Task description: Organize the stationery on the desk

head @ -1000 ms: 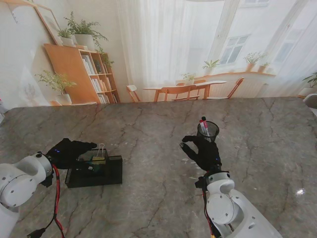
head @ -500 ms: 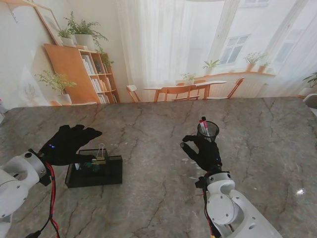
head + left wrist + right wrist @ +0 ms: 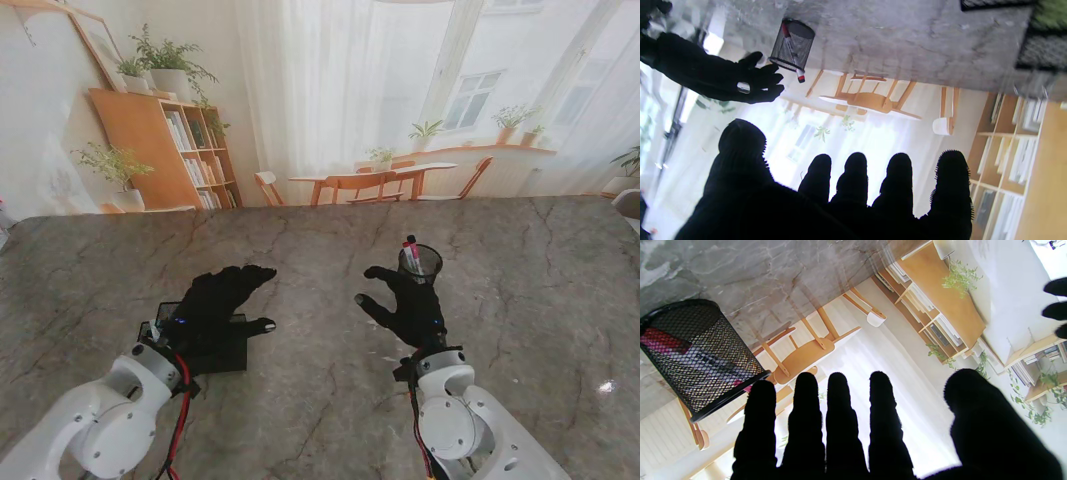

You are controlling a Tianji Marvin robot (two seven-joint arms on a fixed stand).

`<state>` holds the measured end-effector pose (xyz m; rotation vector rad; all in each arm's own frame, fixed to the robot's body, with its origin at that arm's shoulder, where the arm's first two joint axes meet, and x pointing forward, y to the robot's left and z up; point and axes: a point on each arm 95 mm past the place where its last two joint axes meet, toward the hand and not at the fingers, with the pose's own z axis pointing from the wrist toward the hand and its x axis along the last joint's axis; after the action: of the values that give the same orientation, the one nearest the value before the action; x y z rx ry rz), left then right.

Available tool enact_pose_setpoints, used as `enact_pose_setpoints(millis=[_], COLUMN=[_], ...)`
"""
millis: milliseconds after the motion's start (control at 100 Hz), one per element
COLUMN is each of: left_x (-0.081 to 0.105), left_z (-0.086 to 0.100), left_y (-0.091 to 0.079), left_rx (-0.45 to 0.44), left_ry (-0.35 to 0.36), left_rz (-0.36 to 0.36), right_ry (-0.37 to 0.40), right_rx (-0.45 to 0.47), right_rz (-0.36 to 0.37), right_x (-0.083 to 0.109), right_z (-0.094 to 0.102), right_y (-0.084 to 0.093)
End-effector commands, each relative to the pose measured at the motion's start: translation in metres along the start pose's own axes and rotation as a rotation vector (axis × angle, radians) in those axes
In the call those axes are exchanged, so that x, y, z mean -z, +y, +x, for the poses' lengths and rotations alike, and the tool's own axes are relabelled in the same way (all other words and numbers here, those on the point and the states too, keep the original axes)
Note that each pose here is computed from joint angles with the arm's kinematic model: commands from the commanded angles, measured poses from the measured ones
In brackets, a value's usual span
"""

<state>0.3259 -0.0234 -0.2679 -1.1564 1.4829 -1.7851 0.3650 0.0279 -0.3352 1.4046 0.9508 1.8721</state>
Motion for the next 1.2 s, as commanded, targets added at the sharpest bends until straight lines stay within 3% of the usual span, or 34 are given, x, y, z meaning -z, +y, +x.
enact_pose_setpoints(millis=[0,220,590,910,1080,1190], left_x=[-0.001,-0.007,0.002,0.012,0.013,0.013], left_z=[0.007,0.008,-0.007,-0.017,-0.02,-0.02], left_y=[0.02,0.053,0.052,0.048,0.049,0.049], left_rx=[0.076,0.205,0.254,0.255,0.272,0.275], left_ry=[-0.025,-0.092,-0.082,-0.104,-0.115,-0.114], left_rz=[-0.015,-0.02,-0.036,0.009,0.011,0.013], right_ry=[0.013,0.036,0.14,0.215,0.201,0.153], right_rx=[0.002,0.056,0.268,0.466,0.537,0.551], right_rz=[0.021,0.072,0.25,0.37,0.373,0.388], right_x=[0.004,0.014,0.021,-0.01,-0.036,-0.054], right_z=[0.002,0.001,0.009,0.021,0.013,0.003], right_y=[0.0,0.008,0.068,0.109,0.12,0.121])
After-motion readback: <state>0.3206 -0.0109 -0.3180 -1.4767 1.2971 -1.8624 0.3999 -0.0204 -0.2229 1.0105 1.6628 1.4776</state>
